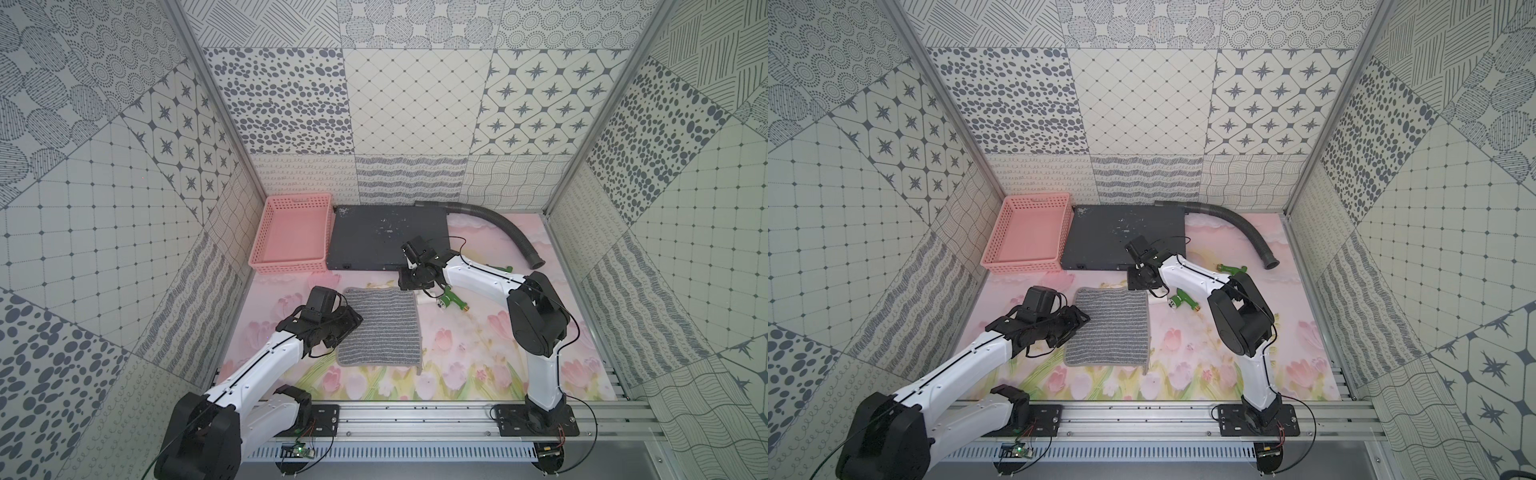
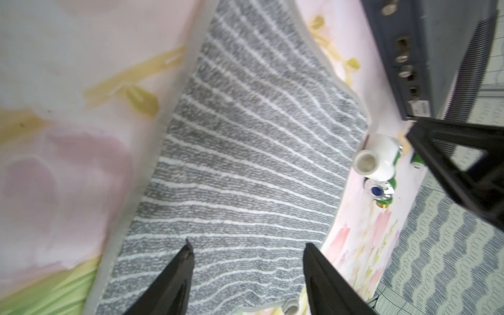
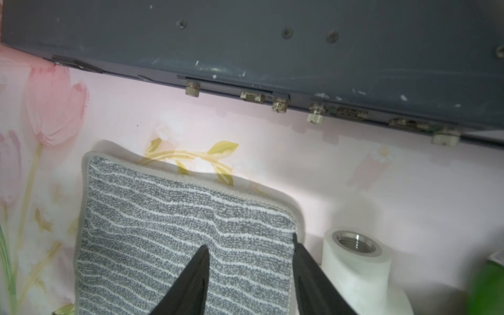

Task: Fold the square dishcloth
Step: Flatten out the cleaning item at the center of the board.

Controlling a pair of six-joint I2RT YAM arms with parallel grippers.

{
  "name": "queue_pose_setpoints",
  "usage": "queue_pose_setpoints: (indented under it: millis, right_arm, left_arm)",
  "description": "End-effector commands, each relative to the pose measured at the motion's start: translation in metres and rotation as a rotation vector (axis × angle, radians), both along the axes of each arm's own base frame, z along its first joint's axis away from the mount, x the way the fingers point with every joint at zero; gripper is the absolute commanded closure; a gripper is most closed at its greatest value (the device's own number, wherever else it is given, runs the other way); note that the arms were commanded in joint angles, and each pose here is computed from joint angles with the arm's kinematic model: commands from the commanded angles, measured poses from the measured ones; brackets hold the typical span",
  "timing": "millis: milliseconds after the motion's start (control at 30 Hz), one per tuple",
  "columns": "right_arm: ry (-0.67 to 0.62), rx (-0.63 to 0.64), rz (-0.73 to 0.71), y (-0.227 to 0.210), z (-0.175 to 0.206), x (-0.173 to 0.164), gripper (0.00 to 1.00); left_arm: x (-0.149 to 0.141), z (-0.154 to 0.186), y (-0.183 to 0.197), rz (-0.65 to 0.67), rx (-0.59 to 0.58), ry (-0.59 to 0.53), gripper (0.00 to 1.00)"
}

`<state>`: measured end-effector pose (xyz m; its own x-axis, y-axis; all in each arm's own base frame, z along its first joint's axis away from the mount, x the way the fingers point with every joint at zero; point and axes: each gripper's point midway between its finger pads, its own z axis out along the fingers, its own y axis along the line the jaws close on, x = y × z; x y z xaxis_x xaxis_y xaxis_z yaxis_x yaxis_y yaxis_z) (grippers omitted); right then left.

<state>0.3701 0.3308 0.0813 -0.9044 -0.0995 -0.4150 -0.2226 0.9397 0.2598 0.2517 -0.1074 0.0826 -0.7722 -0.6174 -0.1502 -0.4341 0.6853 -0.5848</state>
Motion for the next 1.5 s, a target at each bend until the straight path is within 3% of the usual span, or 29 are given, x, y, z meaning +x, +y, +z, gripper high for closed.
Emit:
queue_pose_setpoints:
  millis: [0,133,267,600,733,1067,1467]
  right_arm:
    - [-0.012,0.019,0.02,0.01,0.003,0.005,0.51]
    - [-0.005,-0.013,0.022,0.009,-0.003,0.009,0.52]
    - [0.012,-0.054,0.038,0.009,-0.009,0.011,0.51]
    - [0.043,-0.145,0.069,0.001,-0.025,0.01,0.54]
    - [0.051,-0.171,0.084,-0.002,-0.03,0.008,0.55]
    - [0.083,-0.236,0.114,-0.009,-0.047,0.002,0.55]
    - [0.104,-0.265,0.116,-0.014,-0.058,-0.001,0.58]
  left_arm:
    - [0.008,0.03,0.019,-0.036,0.139,-0.074,0.3]
    - [0.032,0.04,0.032,-0.059,0.274,-0.11,0.23]
    - [0.062,0.028,0.034,-0.098,0.356,-0.06,0.18]
    - [0.129,0.003,0.023,-0.325,0.45,-0.045,0.23]
    - [0.135,-0.006,0.024,-0.385,0.461,-0.012,0.25]
    - [0.142,-0.03,0.043,-0.397,0.492,0.058,0.28]
    - [0.133,-0.055,0.045,-0.458,0.488,0.136,0.36]
